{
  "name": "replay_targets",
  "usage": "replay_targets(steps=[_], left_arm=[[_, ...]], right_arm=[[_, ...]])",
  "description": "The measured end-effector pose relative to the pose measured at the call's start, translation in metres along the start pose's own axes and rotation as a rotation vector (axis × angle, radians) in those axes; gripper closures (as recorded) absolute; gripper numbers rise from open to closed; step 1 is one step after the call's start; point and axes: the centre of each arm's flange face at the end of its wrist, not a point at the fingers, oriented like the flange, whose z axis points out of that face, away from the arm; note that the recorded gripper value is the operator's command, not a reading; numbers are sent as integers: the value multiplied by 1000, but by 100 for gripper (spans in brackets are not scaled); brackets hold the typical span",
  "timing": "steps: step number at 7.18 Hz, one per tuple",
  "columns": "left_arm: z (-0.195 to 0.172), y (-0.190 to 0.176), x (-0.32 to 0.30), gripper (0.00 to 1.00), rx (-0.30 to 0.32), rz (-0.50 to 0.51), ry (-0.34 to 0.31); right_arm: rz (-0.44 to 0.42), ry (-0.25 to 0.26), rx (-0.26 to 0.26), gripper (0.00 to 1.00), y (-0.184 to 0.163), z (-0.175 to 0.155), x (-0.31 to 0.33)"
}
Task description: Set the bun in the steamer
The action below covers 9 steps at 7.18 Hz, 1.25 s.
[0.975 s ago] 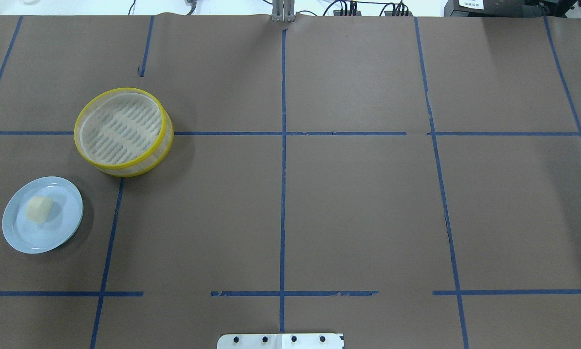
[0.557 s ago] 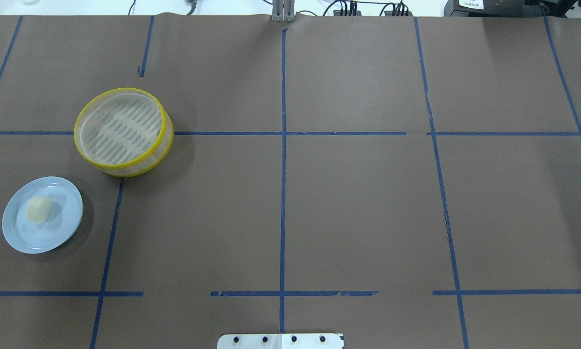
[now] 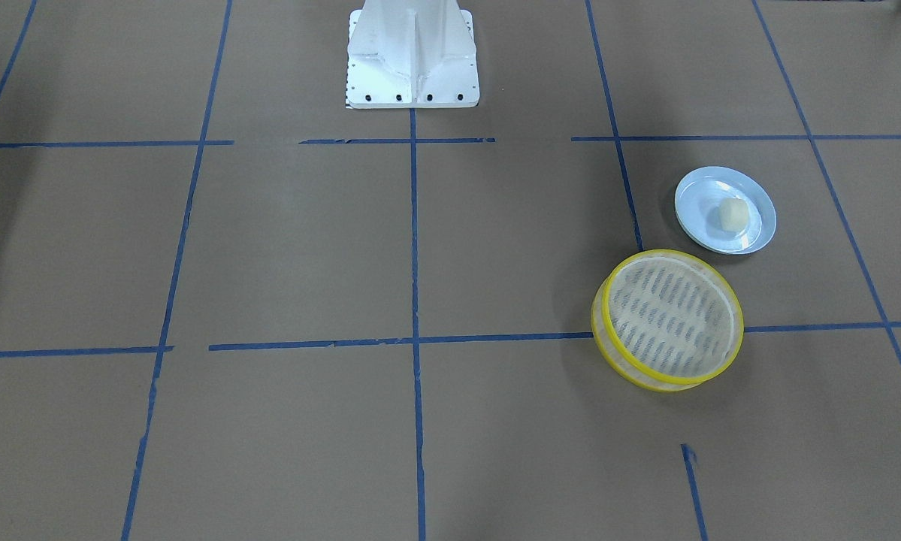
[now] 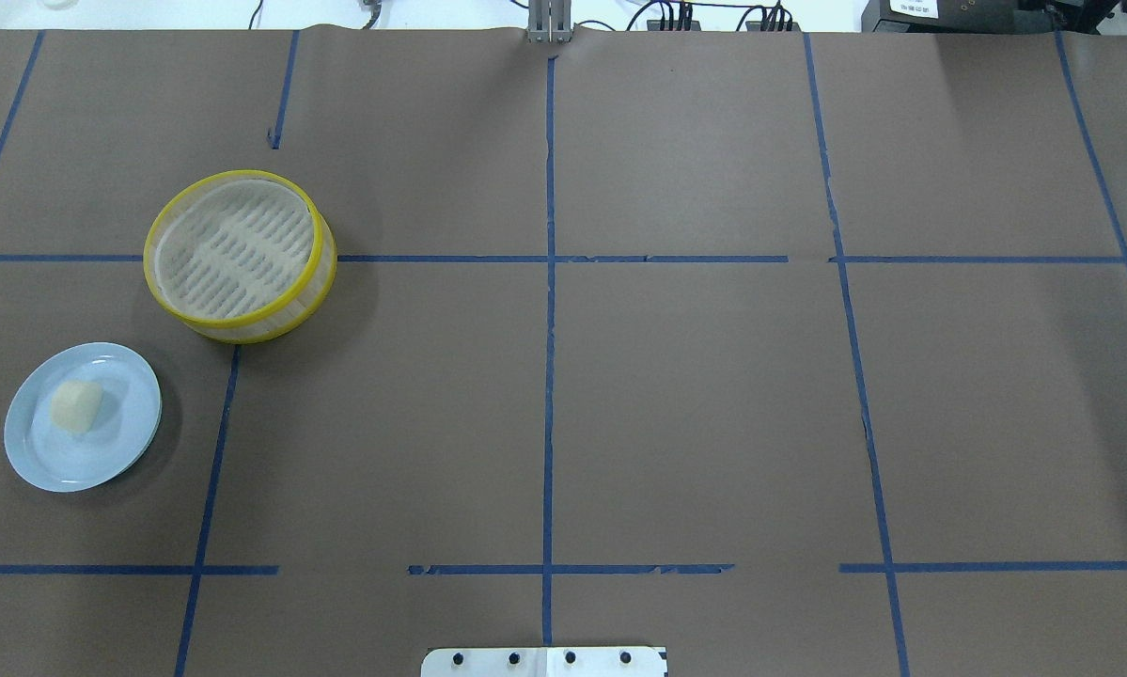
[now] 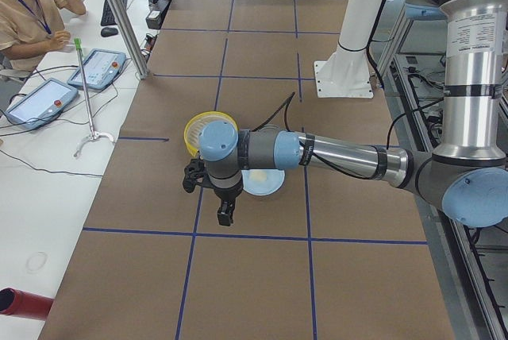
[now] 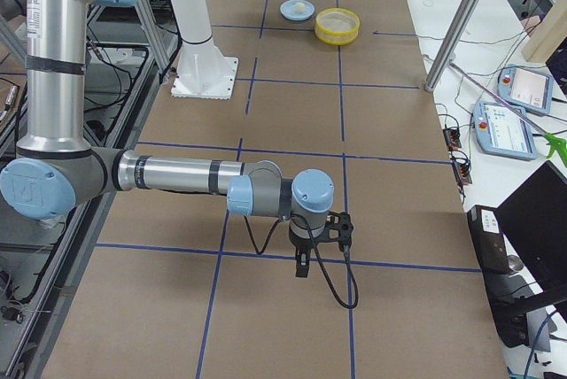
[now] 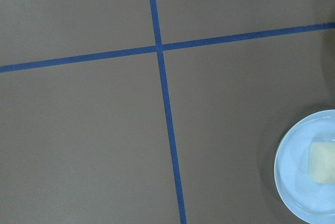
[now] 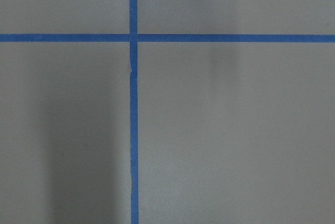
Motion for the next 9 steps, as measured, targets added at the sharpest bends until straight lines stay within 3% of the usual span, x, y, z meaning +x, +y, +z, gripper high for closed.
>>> replay_targets(steps=[3, 6, 9], left_arm=[[42, -14, 55, 0, -17, 67, 69], [119, 15, 138, 0, 21, -24, 114], [182, 40, 203, 5, 26, -109, 76]], right_arm=[[0, 0, 0, 0, 0, 0, 0], [0, 0, 0, 0, 0, 0, 0], [0, 0, 0, 0, 0, 0, 0]])
